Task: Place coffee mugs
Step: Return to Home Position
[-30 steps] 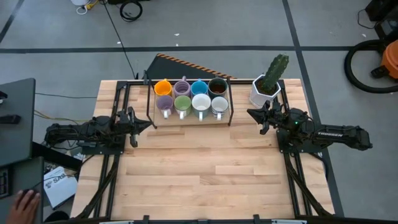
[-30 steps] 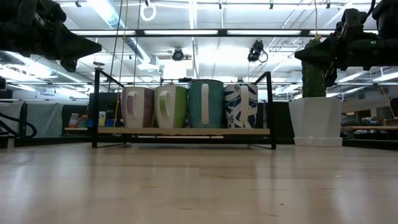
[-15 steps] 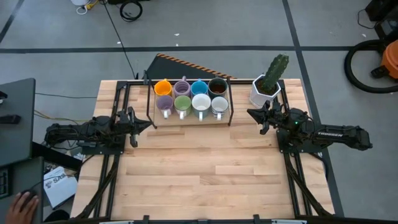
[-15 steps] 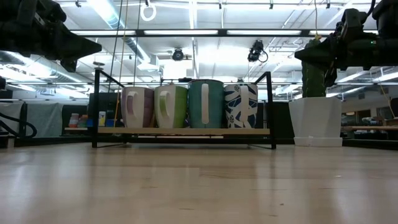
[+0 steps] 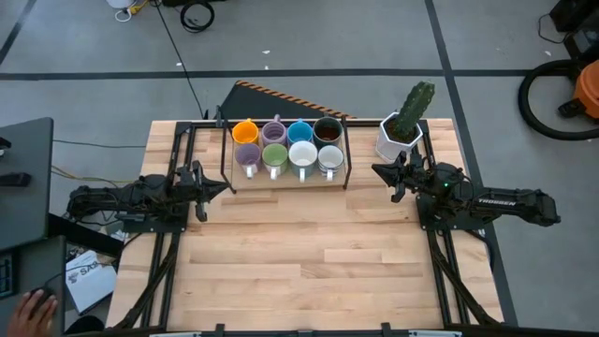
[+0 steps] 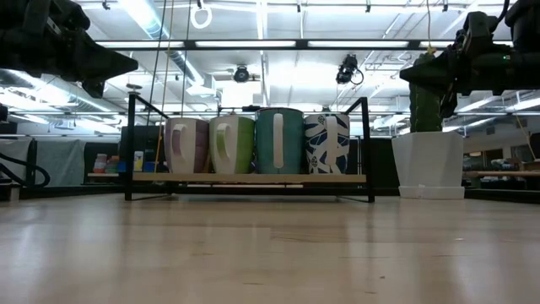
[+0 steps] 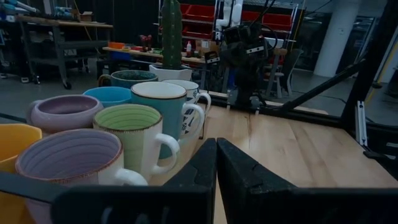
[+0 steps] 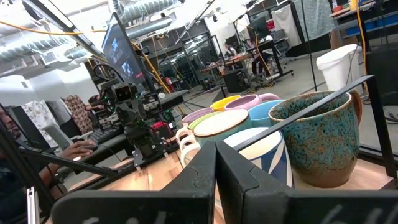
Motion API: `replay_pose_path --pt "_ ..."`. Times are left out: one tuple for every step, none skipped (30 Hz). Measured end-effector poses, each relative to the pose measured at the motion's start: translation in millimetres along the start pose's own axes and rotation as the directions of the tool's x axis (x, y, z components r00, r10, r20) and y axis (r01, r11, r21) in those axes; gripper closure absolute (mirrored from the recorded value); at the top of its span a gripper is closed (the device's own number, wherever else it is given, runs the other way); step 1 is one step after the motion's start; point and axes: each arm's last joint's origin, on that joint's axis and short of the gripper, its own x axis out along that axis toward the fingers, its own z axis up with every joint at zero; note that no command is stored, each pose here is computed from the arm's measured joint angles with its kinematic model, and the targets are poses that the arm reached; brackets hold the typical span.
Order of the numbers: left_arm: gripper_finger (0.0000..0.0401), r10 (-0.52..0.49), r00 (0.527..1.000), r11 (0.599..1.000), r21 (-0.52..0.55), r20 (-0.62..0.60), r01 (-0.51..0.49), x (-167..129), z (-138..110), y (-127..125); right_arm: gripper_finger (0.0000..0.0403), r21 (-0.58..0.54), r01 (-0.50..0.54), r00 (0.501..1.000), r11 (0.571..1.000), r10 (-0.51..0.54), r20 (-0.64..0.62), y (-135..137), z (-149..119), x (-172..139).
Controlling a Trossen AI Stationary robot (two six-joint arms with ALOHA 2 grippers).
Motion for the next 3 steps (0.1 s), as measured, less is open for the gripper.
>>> replay_pose_path --pt "0.0385 0.0 1.0 1.0 0.0 0.0 0.0 0.0 0.0 0.0 0.0389 0.0 0.0 1.0 1.0 0.0 0.0 0.0 0.1 0.0" --pt "0.0385 0.0 1.0 1.0 0.0 0.0 0.0 0.0 0.0 0.0 0.0389 0.0 0.0 1.0 1.0 0.0 0.001 0.0 0.1 0.0" --pt "0.0385 0.0 1.0 1.0 -0.001 0.0 0.0 0.0 0.0 0.0 0.0389 0.0 0.0 1.0 1.0 0.0 0.001 0.0 0.1 0.0"
